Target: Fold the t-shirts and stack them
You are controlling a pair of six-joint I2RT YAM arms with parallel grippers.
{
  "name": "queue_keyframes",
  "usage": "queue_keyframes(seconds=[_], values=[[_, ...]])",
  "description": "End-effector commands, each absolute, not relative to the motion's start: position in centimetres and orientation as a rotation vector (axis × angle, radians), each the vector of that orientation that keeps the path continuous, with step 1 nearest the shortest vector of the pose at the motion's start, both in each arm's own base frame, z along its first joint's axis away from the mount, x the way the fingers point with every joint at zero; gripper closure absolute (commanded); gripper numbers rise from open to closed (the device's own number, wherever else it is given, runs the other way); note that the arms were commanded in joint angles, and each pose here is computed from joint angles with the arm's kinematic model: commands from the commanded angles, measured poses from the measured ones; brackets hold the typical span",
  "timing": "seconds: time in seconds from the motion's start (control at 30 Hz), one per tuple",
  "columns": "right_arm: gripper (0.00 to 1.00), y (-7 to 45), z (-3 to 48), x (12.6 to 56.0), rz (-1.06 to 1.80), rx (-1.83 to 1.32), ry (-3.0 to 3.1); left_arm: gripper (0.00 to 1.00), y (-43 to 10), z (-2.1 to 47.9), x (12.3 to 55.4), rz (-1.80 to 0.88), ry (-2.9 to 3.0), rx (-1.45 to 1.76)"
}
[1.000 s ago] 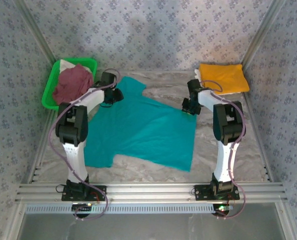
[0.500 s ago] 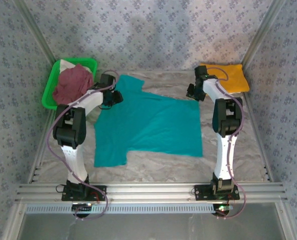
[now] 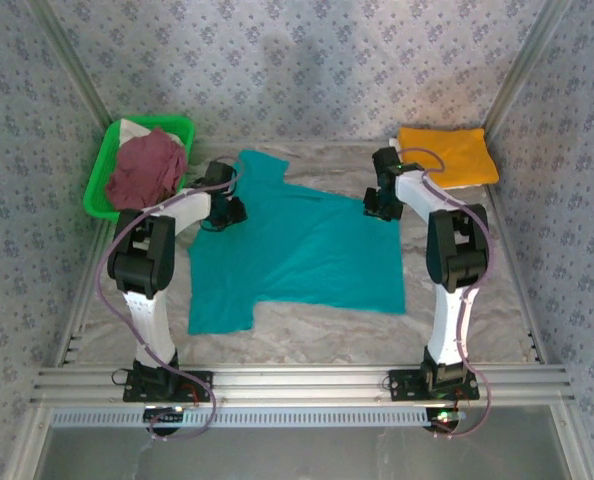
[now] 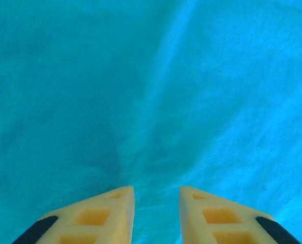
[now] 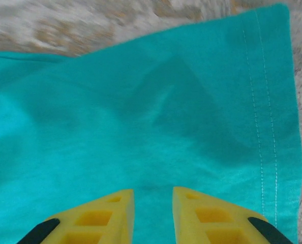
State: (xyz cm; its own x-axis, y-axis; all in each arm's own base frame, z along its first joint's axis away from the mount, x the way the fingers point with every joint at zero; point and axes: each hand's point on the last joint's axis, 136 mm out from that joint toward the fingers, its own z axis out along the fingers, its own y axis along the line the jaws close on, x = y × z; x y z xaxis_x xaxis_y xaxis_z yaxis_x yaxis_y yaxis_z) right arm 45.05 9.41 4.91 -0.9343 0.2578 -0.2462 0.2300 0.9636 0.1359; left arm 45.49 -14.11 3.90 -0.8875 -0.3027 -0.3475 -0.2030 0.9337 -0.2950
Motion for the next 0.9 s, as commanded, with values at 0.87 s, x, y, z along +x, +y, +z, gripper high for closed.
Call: queue_keyframes(seconds=[0.87], values=[[0.55,10.3,19.1,49.0,0.255,0.209,2.558,0.54,-13.1,16.9,45.9,-0.422,2.393,-0.425]])
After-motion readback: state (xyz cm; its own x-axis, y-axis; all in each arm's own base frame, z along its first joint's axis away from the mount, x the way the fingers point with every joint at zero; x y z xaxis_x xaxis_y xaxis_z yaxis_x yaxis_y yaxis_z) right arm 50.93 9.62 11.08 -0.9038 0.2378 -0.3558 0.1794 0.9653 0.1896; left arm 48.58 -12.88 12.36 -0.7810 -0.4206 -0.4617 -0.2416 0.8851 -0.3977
